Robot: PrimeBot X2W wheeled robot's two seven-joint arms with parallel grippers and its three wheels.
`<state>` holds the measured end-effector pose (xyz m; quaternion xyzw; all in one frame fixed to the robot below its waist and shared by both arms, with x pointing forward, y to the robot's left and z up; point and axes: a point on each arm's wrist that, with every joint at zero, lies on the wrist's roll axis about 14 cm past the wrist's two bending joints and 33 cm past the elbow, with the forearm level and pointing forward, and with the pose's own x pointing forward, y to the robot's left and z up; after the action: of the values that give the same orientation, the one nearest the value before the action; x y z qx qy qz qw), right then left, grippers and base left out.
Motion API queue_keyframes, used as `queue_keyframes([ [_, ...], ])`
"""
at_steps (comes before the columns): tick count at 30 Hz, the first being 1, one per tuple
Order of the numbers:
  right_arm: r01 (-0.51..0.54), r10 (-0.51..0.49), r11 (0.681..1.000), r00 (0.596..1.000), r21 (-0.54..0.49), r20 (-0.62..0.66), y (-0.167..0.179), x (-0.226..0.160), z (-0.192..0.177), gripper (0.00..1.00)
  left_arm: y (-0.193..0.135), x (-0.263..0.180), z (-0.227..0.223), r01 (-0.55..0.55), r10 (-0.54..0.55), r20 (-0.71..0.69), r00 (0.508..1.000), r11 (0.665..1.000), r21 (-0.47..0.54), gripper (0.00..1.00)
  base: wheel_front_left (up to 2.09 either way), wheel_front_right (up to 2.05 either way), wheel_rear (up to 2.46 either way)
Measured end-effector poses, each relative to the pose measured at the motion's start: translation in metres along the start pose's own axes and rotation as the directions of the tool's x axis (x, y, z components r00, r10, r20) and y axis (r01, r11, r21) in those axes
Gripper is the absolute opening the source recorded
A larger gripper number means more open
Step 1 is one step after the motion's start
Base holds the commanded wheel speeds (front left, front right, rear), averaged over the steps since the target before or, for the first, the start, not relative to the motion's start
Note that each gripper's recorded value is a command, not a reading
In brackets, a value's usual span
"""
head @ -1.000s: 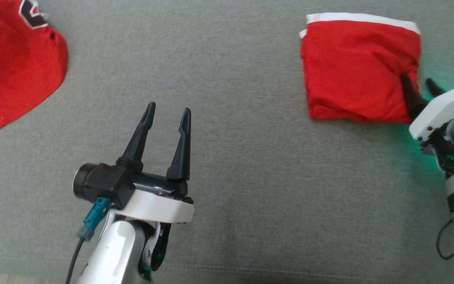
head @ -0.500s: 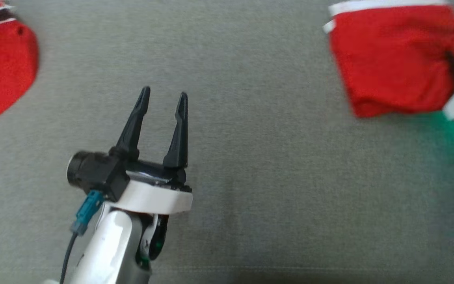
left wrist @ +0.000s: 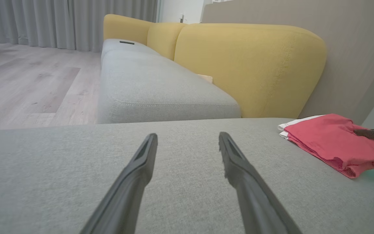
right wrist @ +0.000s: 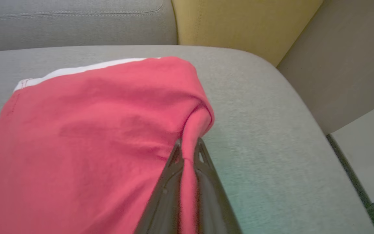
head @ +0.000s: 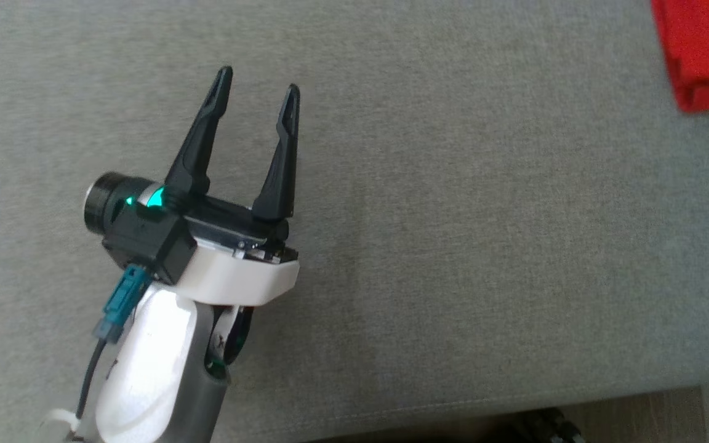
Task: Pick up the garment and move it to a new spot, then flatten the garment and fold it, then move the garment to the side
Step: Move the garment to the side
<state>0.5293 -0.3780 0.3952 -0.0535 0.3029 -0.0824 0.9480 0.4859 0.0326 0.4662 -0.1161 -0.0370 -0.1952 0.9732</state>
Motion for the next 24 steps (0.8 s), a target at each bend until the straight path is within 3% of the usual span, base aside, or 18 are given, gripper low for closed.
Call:
queue_keyframes([
  [9, 0.121, -0.113, 0.987, 0.991, -0.109, 0.072, -0.042, 0.005, 0.015, 0.00, -0.005, 0.016, -0.024, 0.029, -0.029, -0.012, 1.000, 0.999, -0.045, 1.00, 0.00, 0.00, 0.00],
  [10, 0.136, -0.127, 0.984, 0.989, -0.117, 0.078, -0.046, 0.005, 0.016, 0.25, -0.006, 0.016, -0.026, 0.029, -0.030, -0.016, 0.999, 0.998, -0.049, 1.00, 0.00, 0.00, 0.00],
  [11, 0.153, -0.143, 0.981, 0.986, -0.119, 0.084, -0.051, 0.005, 0.017, 0.25, -0.005, 0.016, -0.029, 0.029, -0.030, -0.020, 0.999, 0.998, -0.052, 1.00, 0.00, 0.00, 0.00],
  [12, 0.172, -0.161, 0.977, 0.983, -0.125, 0.094, -0.057, 0.004, 0.019, 1.00, -0.005, 0.016, -0.030, 0.028, -0.030, -0.023, 0.999, 0.998, -0.055, 1.00, 0.00, 0.00, 0.00],
  [15, 0.202, -0.178, 0.968, 0.971, -0.148, 0.159, -0.061, 0.002, 0.033, 1.00, -0.004, 0.016, -0.028, 0.025, -0.026, -0.020, 0.999, 0.998, -0.050, 1.00, 0.00, 0.00, 0.00],
  [17, 0.183, -0.142, 0.970, 0.960, -0.161, 0.240, -0.046, 0.001, 0.048, 1.00, -0.003, 0.017, -0.021, 0.023, -0.023, -0.005, 1.000, 0.999, -0.042, 1.00, 0.00, 0.00, 0.00],
  [19, 0.145, -0.082, 0.970, 0.950, -0.193, 0.300, -0.021, 0.001, 0.060, 1.00, -0.003, 0.016, -0.012, 0.022, -0.022, 0.010, 1.000, 0.999, -0.034, 1.00, 0.00, 0.00, 0.00],
  [24, -0.003, 0.064, 0.989, 0.911, -0.148, 0.407, 0.047, -0.012, 0.075, 1.00, -0.001, 0.009, 0.013, -0.008, 0.008, 0.039, 0.999, 1.000, -0.016, 1.00, 0.00, 0.00, 0.00],
])
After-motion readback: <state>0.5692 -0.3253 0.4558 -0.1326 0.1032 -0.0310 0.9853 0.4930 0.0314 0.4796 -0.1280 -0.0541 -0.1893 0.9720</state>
